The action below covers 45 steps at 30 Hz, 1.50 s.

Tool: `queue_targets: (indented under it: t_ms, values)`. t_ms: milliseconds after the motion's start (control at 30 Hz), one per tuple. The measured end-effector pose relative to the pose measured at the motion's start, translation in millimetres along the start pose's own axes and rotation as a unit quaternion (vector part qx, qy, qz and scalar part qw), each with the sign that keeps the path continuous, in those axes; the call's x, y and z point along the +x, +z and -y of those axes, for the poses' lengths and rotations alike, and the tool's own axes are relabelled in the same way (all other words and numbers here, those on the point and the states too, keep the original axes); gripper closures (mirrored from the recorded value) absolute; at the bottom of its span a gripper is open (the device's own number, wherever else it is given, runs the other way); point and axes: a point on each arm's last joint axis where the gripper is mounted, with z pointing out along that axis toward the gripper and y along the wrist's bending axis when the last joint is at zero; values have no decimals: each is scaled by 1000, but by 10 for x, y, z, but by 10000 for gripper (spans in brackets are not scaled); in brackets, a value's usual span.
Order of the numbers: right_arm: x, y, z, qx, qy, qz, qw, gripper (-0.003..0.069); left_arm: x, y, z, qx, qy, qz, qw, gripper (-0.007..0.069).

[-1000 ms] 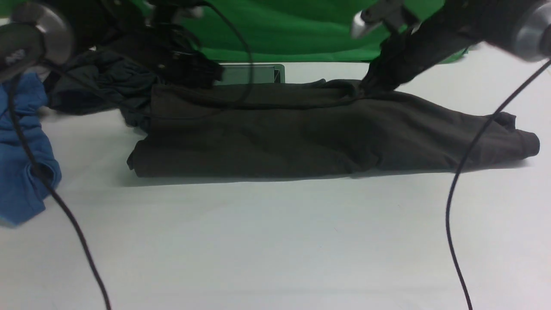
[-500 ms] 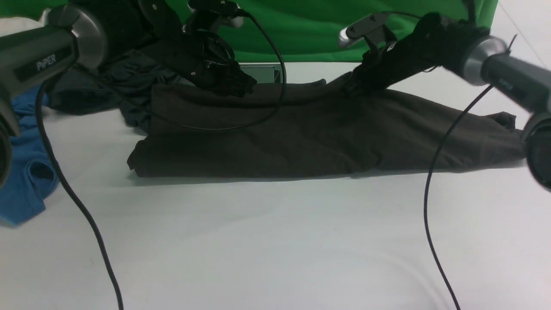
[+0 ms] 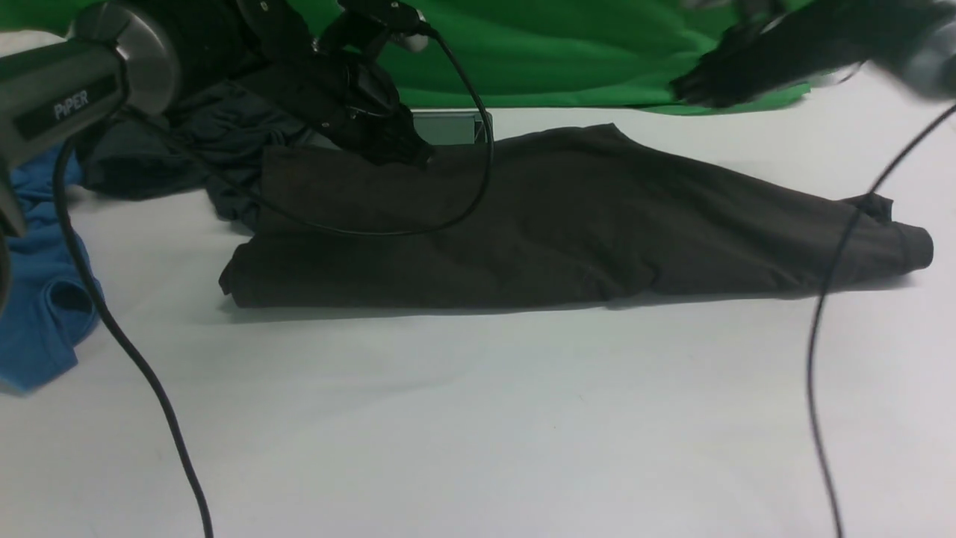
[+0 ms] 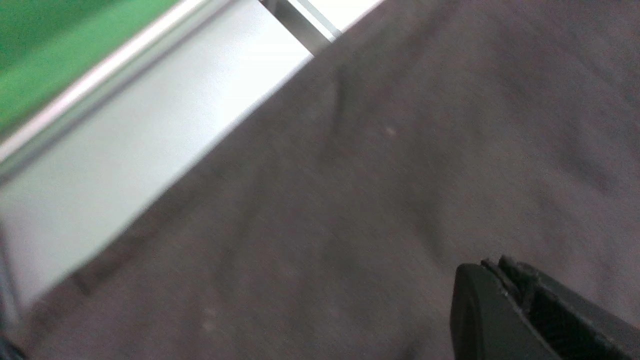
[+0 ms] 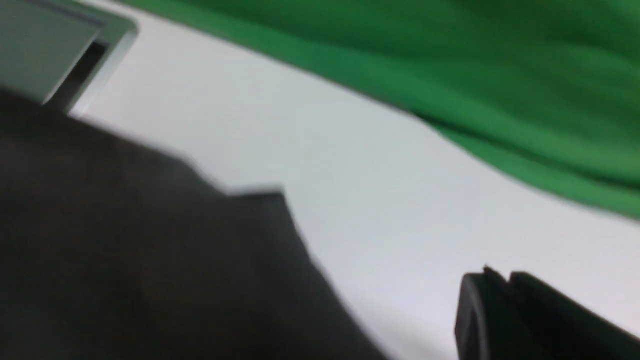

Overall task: Fold a long-sleeved shirt on a white desktop.
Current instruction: 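Fold the black garment in half by bringing its near edge over to the far edge, then pull the folded dark garment lengthwise by its ends to straighten it flat on the table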

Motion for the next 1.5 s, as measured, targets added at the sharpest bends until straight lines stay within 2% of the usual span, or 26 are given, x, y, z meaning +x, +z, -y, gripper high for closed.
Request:
queue_targets:
  t_ms: [167, 300, 467, 633, 800, 867, 900, 967, 1000, 1033, 1200, 1500]
  values:
    - [11, -560, 59, -14, -4, -60, 998, 619, 12, 52, -22, -9, 4, 3, 1000, 608]
    - [200, -858, -4, -12, 3, -117, 993, 619, 112, 196, -15, 4, 6, -21, 1000, 608]
    - [518, -1167, -37, 33, 16, -140, 989, 619, 186, 296, -5, 15, 5, -39, 999, 608]
    - [823, -1488, 145, 99, 59, -98, 989, 613, 103, 152, -1, 9, 9, -26, 1000, 608]
    - [950, -1659, 345, 129, 121, -85, 981, 574, -100, -363, 78, 12, 19, 0, 1000, 608]
    - [994, -1683, 386, 130, 141, -93, 977, 550, -182, -724, 158, 7, 14, 29, 999, 608]
    - [995, -1684, 389, 131, 142, -93, 977, 550, -187, -760, 168, 7, 13, 32, 999, 608]
    - [1020, -1684, 380, 126, 153, -104, 975, 524, -185, -1205, 307, -8, 8, 74, 997, 608]
    - [1022, -1685, 379, 126, 153, -105, 975, 522, -188, -1206, 304, -9, 8, 76, 997, 608]
    - [1033, -1679, 374, 124, 158, -108, 974, 515, -108, -1480, 429, -20, 7, 99, 995, 608]
    - [1019, -1661, 337, 119, 157, -107, 974, 503, 280, -2084, 759, -48, -10, 157, 986, 608]
    - [913, -1576, 176, 109, 137, -89, 981, 449, 1050, -2492, 1161, -97, -28, 220, 970, 608]
